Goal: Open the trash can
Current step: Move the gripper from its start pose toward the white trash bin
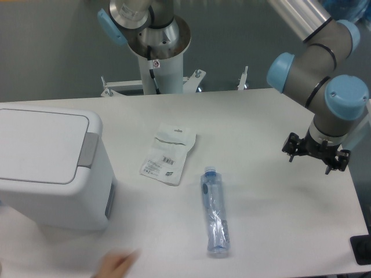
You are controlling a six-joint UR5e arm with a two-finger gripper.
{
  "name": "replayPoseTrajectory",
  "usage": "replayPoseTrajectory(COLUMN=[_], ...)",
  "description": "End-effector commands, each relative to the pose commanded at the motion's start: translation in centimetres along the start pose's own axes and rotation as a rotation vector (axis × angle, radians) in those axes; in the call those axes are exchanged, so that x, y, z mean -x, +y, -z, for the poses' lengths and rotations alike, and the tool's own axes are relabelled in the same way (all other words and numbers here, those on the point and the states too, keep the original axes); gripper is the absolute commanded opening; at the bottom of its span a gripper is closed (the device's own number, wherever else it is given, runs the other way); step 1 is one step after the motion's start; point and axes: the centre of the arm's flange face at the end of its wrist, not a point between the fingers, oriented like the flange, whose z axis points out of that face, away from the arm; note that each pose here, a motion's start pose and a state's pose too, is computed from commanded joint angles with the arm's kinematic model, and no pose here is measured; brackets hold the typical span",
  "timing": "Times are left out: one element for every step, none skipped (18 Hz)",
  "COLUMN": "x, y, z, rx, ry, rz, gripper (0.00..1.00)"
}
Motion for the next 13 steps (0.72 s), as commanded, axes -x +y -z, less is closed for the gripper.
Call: replayPoseTrajectory(x=[0.0, 0.1, 0.1, 0.0, -0.2, -0.5, -0.9, -1.3, -1.9, -2.5, -3.2, -4.2, -5.2], y=[0.0, 0.0, 0.0, 0.0, -0.1, -0.6, -1.0, -1.5, -2.1, -2.8, -3.5, -4.6, -5.6], z=[0.1, 0.1, 0.2, 0.4, 0.5, 0.9, 1.9, 2.4, 2.9, 3.5, 4.3, 4.9, 5.5], rx=[-0.001, -0.001, -0.002, -0.002, -0.002, -0.006, -0.013, -0.016, -0.016, -0.019, -0.020, -0.022, -0.022], ry=[-0.001, -0.003, -0.004, -0.006, -0.006, -0.009, -0.022, -0.026, -0.026, -0.024, -0.020, -0.005, 0.006], rz=[0.000, 0.000, 0.000, 0.002, -0.001, -0.007, -0.005, -0.001, 0.005, 0.024, 0.050, 0.075, 0.114], gripper=[1.00, 1.00, 1.00, 1.00, 1.00, 1.00, 1.00, 1.00, 1.00, 1.00, 1.00, 1.00, 1.00])
